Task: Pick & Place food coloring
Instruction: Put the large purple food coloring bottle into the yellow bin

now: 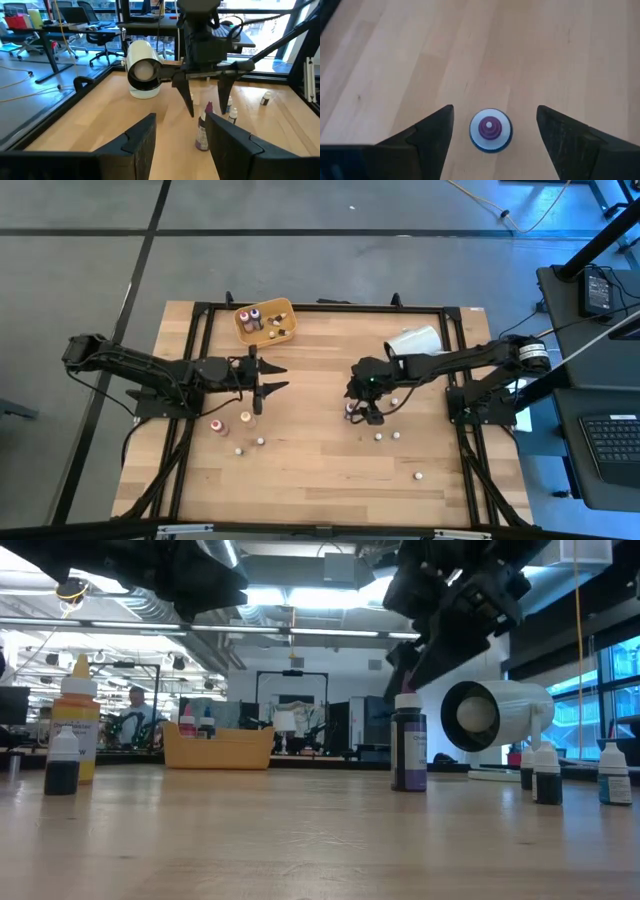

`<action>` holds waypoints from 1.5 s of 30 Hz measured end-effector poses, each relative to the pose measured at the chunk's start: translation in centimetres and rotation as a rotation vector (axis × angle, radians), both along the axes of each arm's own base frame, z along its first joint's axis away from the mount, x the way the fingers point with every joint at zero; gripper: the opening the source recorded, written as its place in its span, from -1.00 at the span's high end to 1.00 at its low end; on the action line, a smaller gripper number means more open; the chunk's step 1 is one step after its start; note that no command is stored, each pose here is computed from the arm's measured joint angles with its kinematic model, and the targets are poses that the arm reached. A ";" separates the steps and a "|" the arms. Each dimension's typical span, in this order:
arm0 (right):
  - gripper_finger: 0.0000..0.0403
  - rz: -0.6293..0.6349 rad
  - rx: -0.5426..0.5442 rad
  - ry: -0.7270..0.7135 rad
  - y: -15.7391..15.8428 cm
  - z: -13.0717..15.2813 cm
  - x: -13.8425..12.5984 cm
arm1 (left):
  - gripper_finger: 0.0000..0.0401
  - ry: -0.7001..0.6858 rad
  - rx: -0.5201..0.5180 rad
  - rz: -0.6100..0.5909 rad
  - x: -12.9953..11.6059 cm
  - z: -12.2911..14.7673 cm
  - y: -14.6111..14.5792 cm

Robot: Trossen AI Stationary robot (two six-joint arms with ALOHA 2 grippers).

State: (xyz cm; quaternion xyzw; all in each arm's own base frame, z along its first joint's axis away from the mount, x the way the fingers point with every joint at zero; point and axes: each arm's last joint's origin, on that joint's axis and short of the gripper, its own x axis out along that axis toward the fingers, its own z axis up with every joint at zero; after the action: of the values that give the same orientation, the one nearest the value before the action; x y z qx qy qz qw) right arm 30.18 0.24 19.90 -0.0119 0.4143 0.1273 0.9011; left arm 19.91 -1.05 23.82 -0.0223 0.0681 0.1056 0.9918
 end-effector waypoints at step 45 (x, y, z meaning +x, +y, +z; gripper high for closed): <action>0.38 -0.146 -0.230 -0.454 -6.2 7.0 5.6 | 0.18 -0.108 0.059 0.005 -1.1 1.8 0.1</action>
State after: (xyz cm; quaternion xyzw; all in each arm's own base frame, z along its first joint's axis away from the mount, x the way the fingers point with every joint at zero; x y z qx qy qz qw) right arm 35.74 -5.99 26.93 -0.1126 0.2131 0.0081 0.9705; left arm 18.85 -0.92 25.61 0.0010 0.0111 0.1085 0.9940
